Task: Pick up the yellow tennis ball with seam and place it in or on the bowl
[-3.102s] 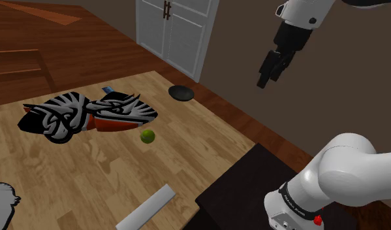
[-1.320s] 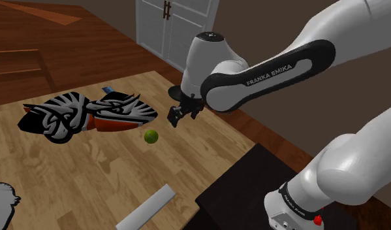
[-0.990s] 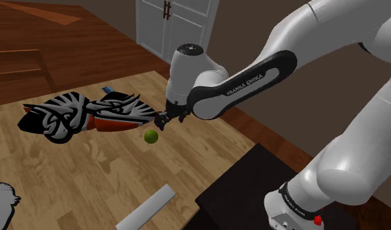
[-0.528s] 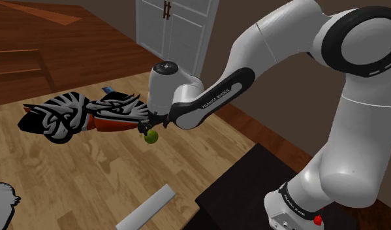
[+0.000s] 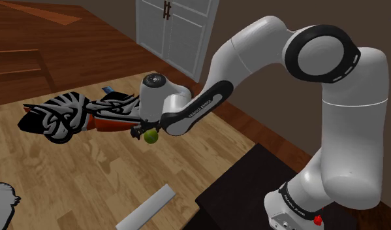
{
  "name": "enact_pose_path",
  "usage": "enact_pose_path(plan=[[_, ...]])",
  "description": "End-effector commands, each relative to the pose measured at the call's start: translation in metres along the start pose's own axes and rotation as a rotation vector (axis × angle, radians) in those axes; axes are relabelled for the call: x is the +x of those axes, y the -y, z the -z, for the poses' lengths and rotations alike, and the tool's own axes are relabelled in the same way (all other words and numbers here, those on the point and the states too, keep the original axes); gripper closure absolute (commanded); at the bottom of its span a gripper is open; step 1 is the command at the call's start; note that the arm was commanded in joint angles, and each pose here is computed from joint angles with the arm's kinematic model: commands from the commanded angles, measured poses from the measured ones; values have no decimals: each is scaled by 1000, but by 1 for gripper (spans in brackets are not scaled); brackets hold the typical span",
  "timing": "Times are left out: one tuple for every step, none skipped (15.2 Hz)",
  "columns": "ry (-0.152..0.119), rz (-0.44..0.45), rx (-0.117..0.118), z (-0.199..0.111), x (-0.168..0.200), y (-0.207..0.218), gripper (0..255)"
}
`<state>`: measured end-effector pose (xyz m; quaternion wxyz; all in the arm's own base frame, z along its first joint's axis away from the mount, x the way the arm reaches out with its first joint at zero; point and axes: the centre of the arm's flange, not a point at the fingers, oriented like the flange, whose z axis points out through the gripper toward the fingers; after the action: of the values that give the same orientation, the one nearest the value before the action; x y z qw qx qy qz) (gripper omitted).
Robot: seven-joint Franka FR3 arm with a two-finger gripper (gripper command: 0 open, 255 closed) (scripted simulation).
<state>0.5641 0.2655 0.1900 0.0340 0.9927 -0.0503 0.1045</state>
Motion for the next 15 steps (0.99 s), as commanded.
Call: enact_pose_path(plan=[[0, 0, 0, -12, 0, 0, 0], [0, 0, 0, -20, 0, 0, 0], [0, 0, 0, -20, 0, 0, 0], [0, 0, 0, -20, 0, 0, 0], [0, 0, 0, -20, 0, 0, 0], [0, 0, 0, -20, 0, 0, 0], [0, 0, 0, -20, 0, 0, 0], [0, 0, 0, -20, 0, 0, 0], [0, 0, 0, -20, 0, 0, 0], [0, 0, 0, -20, 0, 0, 0], [-2, 0, 0, -11, 2, -7, 255], [-2, 0, 0, -9, -1, -5, 255], [-2, 0, 0, -9, 0, -6, 255], [-2, 0, 0, -9, 0, -6, 255], [-1, 0, 0, -9, 0, -6, 255]])
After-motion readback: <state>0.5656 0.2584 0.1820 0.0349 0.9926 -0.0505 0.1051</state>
